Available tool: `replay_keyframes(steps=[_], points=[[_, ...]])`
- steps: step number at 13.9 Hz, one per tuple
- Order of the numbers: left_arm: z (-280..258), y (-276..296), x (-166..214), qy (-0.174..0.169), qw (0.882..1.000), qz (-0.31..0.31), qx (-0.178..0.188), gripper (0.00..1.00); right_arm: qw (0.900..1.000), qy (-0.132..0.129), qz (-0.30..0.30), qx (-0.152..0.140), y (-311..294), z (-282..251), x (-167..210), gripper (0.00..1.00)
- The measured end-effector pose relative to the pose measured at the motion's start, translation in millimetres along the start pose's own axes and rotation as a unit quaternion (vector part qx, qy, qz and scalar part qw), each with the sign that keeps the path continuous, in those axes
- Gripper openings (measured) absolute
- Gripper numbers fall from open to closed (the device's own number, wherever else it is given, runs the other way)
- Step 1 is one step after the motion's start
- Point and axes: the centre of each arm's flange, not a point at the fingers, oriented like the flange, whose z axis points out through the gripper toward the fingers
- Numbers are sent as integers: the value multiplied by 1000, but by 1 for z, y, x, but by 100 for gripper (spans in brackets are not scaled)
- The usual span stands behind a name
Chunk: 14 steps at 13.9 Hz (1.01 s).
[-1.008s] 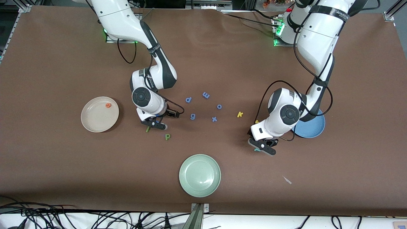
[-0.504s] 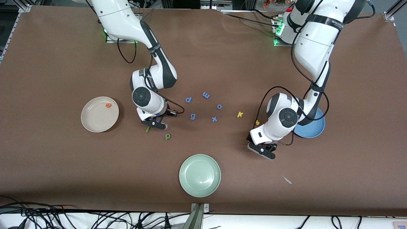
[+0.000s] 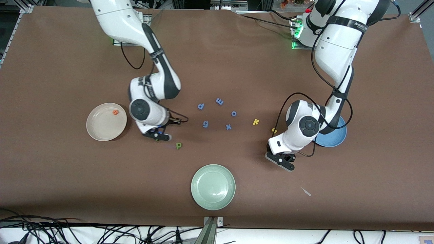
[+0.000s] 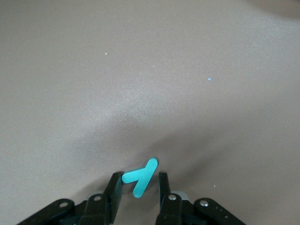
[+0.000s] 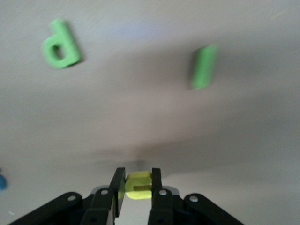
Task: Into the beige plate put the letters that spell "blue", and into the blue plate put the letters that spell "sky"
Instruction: 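Drop the yellow u on the cream plate while the left drops teal y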
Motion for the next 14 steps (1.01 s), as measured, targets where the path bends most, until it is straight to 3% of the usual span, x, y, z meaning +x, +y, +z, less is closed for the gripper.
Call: replay_keyframes(steps=[5, 7, 13, 14], points=[[0, 0, 0, 1, 1000, 0, 0, 33, 999, -26, -32, -17, 120, -56, 39, 26], [-1, 0, 1, 2, 1000, 1, 0, 25, 999, -34, -31, -22, 155, -57, 47, 26], [-6, -1, 6, 8, 1000, 1, 2, 25, 998, -59, -7, -27, 225, -30, 64, 26], [-7, -1, 6, 8, 1000, 1, 2, 25, 998, -62, -4, -27, 231, -27, 65, 31]])
